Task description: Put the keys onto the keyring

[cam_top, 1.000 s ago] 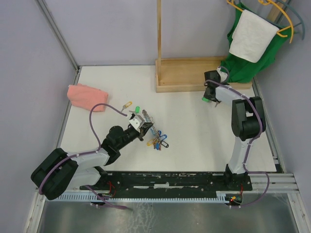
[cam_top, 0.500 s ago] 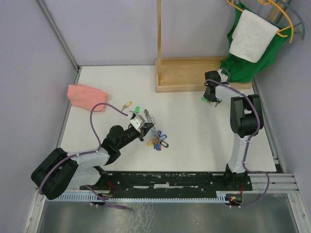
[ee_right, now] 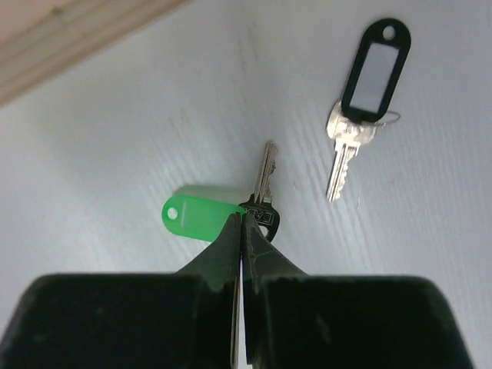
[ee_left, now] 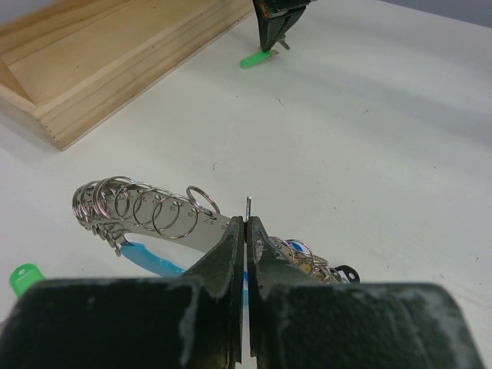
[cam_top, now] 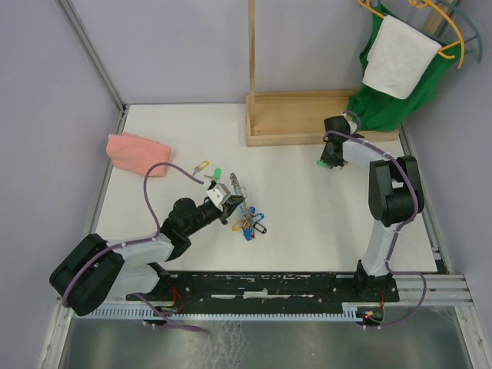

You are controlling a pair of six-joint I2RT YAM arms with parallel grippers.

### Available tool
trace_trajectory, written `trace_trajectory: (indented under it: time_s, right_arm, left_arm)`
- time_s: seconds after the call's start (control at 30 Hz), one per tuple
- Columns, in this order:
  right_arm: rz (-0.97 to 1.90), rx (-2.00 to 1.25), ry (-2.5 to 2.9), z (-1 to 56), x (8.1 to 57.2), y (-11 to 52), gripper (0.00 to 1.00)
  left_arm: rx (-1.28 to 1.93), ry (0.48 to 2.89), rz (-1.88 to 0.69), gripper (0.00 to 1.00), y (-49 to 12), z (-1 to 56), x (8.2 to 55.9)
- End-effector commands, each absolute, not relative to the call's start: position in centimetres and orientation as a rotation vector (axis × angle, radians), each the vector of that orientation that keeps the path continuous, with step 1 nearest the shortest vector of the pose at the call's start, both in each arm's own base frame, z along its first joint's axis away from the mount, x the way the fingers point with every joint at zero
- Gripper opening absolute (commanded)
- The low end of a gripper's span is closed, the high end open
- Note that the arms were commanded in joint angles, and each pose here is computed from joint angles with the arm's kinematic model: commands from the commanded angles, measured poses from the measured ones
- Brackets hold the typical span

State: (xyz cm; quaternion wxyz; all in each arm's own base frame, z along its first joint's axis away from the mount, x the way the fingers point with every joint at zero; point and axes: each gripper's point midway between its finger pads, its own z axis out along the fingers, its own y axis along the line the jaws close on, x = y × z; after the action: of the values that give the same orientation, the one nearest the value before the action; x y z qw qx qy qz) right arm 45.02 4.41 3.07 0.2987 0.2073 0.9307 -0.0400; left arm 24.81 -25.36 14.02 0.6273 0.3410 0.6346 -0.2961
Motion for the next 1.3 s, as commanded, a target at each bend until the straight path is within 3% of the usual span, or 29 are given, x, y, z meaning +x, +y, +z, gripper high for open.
trace_trajectory:
  time_s: [0.0, 0.37, 0.6, 1.0, 1.27]
  right_arm:
    - [-0.036, 0.368, 2.444, 7.4, 43.5, 7.1, 0.01]
    - [0.090, -0.174, 2.463, 10.3, 33.6, 15.4, 0.01]
    - [0.210, -0.437, 2.442, 9.1, 28.9, 19.4, 0.01]
    - [0.051, -0.582, 2.451, 4.7, 30.4, 23.4, 0.03]
    - [0.051, -0.591, 2.457, 4.8, 31.0, 24.2, 0.24]
  left_arm:
    - [0.808, 1.330, -0.693, 0.03, -26.2, 17.0, 25.2]
    - [0.835, 1.273, -0.715, 0.03, -25.8, 17.9, 24.1]
    - [0.863, 1.230, -0.721, 0.03, -25.6, 18.3, 23.2]
    - [0.861, 1.242, -0.706, 0.03, -25.2, 17.8, 23.1]
    - [0.854, 1.248, -0.687, 0.03, -25.0, 17.6, 23.3]
